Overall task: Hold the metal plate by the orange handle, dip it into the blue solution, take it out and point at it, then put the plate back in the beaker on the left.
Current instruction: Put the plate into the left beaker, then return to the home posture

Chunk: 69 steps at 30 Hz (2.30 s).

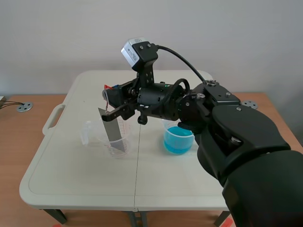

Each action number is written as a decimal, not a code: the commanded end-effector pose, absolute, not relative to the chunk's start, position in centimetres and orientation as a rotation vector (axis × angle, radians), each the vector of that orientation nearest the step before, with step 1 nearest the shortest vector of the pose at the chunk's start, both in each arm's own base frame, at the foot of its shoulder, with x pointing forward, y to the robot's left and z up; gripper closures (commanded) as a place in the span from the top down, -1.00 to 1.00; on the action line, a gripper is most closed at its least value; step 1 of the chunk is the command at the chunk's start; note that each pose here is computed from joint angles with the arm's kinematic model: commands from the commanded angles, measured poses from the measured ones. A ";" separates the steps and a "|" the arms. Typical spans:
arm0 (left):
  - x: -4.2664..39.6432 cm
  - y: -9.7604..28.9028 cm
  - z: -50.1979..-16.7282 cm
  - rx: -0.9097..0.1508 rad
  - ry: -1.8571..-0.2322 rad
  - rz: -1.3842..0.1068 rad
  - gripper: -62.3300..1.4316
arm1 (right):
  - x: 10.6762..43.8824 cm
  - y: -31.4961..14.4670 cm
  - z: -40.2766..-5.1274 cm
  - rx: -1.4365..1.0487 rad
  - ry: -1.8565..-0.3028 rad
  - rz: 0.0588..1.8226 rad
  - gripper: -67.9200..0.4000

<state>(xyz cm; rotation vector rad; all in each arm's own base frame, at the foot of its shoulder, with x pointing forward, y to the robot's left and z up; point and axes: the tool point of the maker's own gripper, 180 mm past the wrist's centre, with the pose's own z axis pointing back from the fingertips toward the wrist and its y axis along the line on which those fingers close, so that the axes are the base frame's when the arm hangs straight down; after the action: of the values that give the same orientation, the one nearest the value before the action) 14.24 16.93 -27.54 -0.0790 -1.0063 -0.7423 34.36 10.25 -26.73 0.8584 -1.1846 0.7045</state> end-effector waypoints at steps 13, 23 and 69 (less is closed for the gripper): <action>14.5 16.6 -27.0 -0.087 -1.033 -0.736 -0.87 | 34.9 10.5 -25.2 0.870 -1.232 0.725 -0.41; 14.5 16.6 -27.0 -0.087 -1.033 -0.736 0.88 | 35.7 9.7 -23.8 0.893 -1.313 0.670 0.26; 23.5 15.1 -19.3 -0.047 -1.417 -0.745 1.00 | 28.6 -4.8 -22.7 0.688 -1.339 0.513 0.95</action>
<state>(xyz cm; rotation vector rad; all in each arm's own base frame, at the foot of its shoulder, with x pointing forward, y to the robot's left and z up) 23.48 15.85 -19.87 -0.0238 -1.3919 -0.7444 28.66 -4.72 -23.65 0.6729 -1.3097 0.5045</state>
